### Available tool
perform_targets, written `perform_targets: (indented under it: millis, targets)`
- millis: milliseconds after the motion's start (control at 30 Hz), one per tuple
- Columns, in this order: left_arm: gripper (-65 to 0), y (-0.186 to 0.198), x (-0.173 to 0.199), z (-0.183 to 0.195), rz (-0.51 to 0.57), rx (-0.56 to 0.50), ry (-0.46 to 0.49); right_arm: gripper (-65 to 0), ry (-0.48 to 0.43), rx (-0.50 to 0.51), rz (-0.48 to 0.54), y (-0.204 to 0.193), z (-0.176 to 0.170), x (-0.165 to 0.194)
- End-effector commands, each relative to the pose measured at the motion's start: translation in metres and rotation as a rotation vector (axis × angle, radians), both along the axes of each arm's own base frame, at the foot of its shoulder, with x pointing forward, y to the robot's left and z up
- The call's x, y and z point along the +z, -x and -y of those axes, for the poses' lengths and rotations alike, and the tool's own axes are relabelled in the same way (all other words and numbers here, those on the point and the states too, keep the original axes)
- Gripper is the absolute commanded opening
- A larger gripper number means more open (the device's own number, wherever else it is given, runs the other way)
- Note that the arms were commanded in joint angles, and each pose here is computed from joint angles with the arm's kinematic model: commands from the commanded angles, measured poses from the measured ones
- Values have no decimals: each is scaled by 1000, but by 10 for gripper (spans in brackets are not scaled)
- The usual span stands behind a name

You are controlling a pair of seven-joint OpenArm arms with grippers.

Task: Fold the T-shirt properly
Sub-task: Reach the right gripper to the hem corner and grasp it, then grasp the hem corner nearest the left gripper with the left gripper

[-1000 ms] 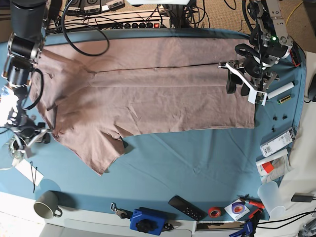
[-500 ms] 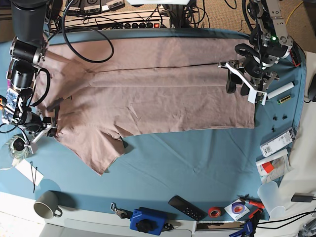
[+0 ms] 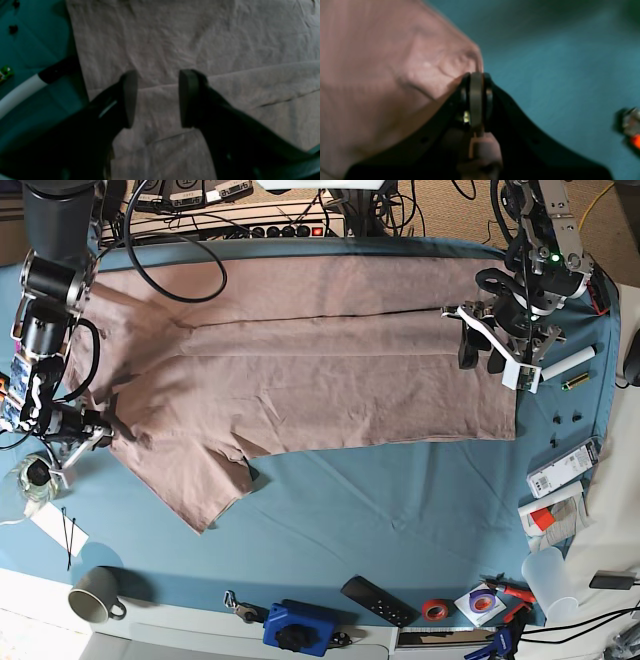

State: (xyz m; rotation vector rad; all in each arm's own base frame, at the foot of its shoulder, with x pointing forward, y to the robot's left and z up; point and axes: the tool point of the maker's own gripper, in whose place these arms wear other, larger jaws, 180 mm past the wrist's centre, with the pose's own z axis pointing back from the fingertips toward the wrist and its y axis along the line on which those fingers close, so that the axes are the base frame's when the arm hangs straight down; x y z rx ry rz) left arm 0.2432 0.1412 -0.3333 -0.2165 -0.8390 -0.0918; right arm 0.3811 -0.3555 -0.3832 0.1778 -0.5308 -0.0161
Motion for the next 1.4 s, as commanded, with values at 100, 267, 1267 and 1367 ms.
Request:
perform_targets:
  millis: [100,267,1267,1367]
  targets:
    - [-373,-4,9,1,39,-6,4,-650,36,66,56,-1,0,37]
    - [-373,-5,9,1,41,-6,4,-650,43,141,97,17,-8,58]
    - [-373,-4,9,1,40,-6,4,-481,-43,267,121,118,-24,85]
    - [-373,-4,9,1,40,-6,4,-461,-72,286,162,112,-26,100]
